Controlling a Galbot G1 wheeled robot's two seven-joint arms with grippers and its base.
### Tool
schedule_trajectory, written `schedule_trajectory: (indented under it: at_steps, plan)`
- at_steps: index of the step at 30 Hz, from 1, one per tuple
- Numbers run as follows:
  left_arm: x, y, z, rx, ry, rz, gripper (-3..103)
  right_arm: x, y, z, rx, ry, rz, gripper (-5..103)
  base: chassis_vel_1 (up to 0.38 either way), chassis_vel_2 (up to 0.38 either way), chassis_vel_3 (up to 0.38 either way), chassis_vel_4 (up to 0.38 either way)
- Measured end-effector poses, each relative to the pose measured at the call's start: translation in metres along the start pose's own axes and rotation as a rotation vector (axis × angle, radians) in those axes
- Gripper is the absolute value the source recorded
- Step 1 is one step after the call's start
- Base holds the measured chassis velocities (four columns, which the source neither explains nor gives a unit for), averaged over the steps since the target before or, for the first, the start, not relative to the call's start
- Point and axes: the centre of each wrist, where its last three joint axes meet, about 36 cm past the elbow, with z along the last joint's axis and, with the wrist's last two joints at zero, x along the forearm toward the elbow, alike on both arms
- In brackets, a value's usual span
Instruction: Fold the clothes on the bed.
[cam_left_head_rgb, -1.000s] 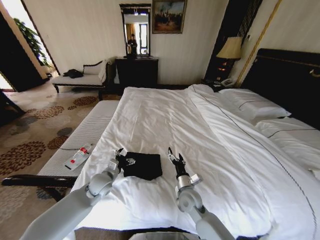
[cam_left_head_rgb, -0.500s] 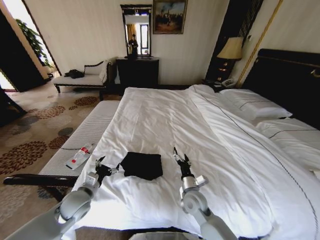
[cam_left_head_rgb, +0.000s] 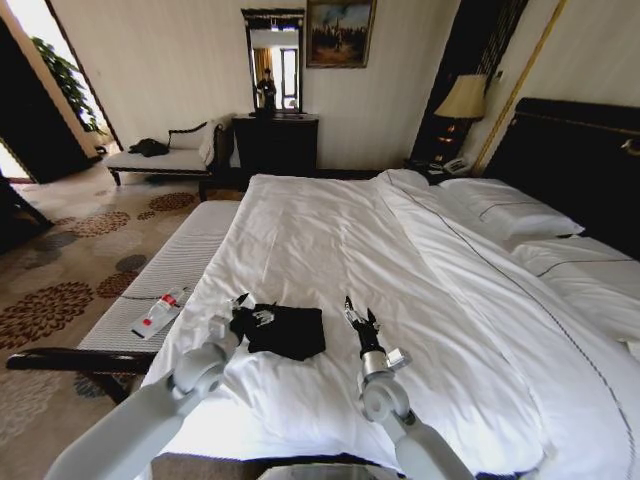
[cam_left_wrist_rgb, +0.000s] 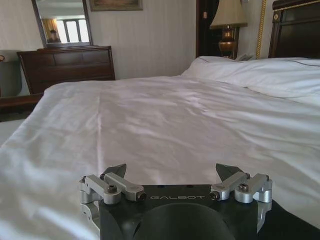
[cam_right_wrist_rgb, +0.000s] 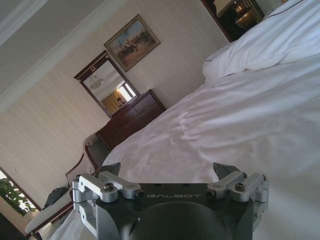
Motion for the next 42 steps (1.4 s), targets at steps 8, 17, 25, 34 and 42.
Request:
schedule_trajectory:
  at_steps: [8, 17, 25, 34, 42]
  plan:
    - [-0.017, -0.016, 0.000, -0.061, 0.138, 0.016, 100, 0.004, 0.001, 0.003, -0.001, 0.011, 0.008, 100, 0.000, 0.000, 0.000, 0.000]
    - [0.066, 0.033, 0.020, -0.140, 0.166, -0.088, 100, 0.007, 0.004, 0.002, 0.001, 0.013, 0.005, 100, 0.000, 0.000, 0.000, 0.000]
    - [0.109, 0.053, 0.035, -0.227, 0.166, -0.148, 100, 0.015, 0.001, 0.000, 0.013, 0.003, 0.026, 100, 0.000, 0.000, 0.000, 0.000]
    - [0.111, 0.079, -0.019, -0.114, 0.001, -0.229, 100, 0.007, -0.015, -0.036, 0.022, -0.115, 0.091, 100, 0.000, 0.000, 0.000, 0.000]
    - [0.141, 0.073, -0.084, 0.258, -0.350, -0.337, 100, 0.027, -0.022, -0.101, 0.198, -0.296, 0.112, 100, 0.000, 0.000, 0.000, 0.000]
